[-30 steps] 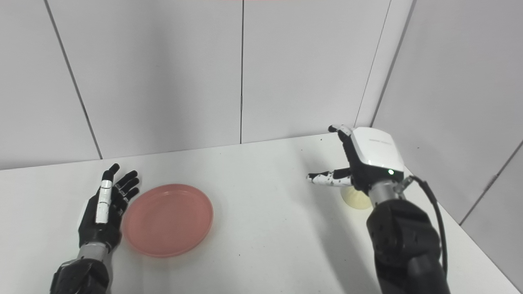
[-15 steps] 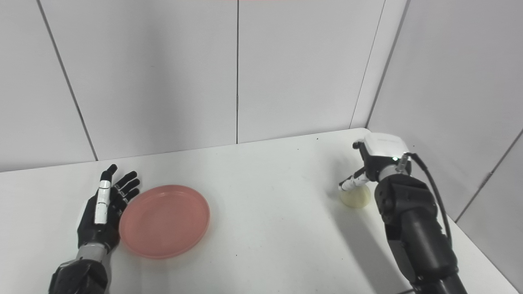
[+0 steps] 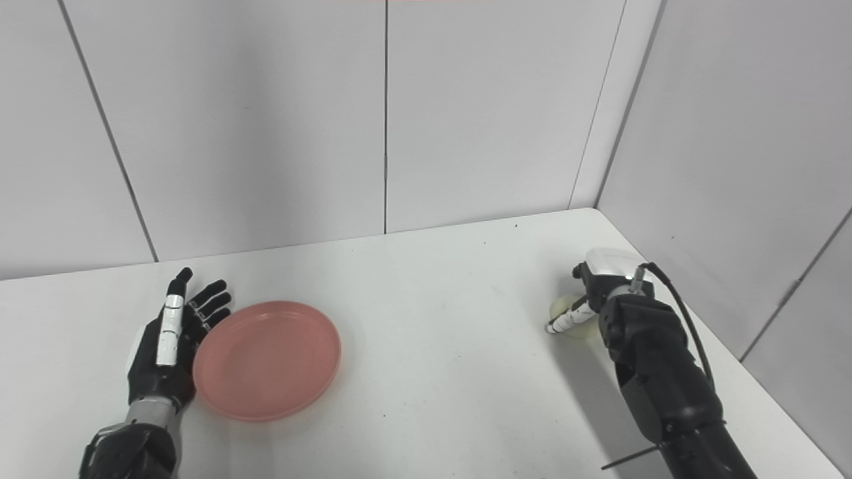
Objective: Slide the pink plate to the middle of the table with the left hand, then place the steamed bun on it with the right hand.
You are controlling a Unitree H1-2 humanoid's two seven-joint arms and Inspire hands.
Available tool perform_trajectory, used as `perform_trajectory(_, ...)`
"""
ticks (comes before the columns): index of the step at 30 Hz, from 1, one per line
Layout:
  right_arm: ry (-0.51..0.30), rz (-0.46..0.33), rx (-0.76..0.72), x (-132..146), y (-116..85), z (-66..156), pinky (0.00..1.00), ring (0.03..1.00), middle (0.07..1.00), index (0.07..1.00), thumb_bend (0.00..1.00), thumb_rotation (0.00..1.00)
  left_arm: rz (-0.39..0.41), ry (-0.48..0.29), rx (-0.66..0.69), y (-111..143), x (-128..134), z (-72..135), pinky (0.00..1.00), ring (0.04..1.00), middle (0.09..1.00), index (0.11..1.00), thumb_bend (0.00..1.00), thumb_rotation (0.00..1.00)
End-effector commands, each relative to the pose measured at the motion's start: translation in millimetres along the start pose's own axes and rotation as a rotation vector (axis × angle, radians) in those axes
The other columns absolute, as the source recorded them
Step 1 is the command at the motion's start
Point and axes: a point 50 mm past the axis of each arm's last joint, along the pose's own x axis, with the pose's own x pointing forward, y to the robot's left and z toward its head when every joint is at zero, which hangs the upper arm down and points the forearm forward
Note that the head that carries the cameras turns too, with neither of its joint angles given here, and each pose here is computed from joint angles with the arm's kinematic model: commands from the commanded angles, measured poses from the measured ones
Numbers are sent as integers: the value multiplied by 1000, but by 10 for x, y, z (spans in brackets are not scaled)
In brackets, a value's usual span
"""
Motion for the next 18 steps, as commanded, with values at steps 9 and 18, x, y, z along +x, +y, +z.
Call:
perform_trajectory(9, 3, -45, 73, -20, -275, -73, 595, 695, 759, 788, 1000, 383, 8, 91, -11, 3, -96, -193, 801, 797, 788, 960, 728, 840)
perform_trajectory(18, 34, 40, 72, -20, -332, -151, 207, 284, 402, 655, 847, 171, 5, 93, -17, -15, -90, -186, 792, 783, 774, 964, 735, 839)
